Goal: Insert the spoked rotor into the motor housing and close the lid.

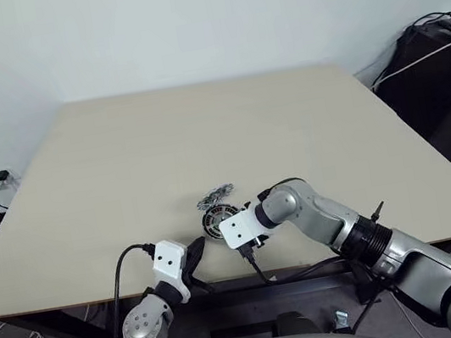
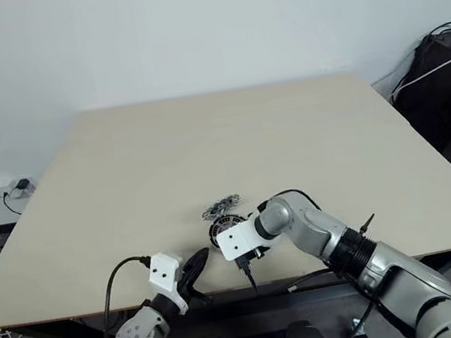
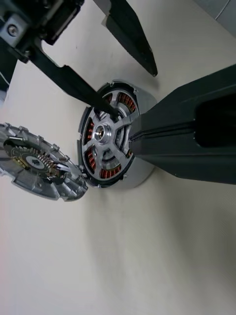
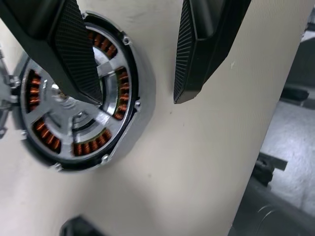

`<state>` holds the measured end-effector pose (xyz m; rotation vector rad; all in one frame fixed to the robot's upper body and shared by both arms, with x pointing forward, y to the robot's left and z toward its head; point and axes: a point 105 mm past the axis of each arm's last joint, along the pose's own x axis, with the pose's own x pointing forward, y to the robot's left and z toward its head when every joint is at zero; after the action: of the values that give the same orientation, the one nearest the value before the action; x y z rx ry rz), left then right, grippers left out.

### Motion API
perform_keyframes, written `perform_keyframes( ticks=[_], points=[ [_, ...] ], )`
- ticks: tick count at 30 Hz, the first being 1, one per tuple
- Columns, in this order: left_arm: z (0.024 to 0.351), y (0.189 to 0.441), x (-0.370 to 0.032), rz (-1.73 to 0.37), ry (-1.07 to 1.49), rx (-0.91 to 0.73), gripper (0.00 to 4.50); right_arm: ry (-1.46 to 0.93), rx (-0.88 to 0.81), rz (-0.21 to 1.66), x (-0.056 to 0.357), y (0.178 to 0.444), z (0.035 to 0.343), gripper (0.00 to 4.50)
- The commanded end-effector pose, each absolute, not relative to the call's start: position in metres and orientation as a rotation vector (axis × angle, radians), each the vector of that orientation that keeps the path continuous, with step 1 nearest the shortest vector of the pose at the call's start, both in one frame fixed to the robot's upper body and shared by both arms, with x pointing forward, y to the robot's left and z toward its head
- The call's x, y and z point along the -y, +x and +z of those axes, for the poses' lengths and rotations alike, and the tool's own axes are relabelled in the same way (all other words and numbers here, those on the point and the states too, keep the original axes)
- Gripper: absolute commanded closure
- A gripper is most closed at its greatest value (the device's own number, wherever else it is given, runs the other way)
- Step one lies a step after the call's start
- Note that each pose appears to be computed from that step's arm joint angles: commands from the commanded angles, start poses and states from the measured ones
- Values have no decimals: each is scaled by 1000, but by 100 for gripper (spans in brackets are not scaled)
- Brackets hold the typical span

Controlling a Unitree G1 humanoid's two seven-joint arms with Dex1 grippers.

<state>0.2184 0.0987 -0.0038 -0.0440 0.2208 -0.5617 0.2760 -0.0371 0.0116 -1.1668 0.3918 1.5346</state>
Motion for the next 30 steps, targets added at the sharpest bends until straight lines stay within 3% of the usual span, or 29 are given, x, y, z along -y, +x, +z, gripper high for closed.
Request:
perform_keyframes(
  ticks=[1,8,15,19,24,30],
  points=[
    [3,220,-99,-548,-57,-188,450,-1208,-374,1539,37,283,17,242],
    [4,219,-99,-541,-66,-187,450,-1217,-383,1539,39,286,15,439],
    [8,221,-95,-548,-70,-184,450,-1111,-318,1447,34,293,26,440],
    [8,222,-95,-551,-71,-186,450,-910,-307,1310,33,302,42,440],
    [8,223,-95,-555,-73,-189,450,-654,-387,1127,44,308,59,440],
    [6,224,-94,-558,-79,-197,450,-405,-546,1032,58,293,65,440]
  ],
)
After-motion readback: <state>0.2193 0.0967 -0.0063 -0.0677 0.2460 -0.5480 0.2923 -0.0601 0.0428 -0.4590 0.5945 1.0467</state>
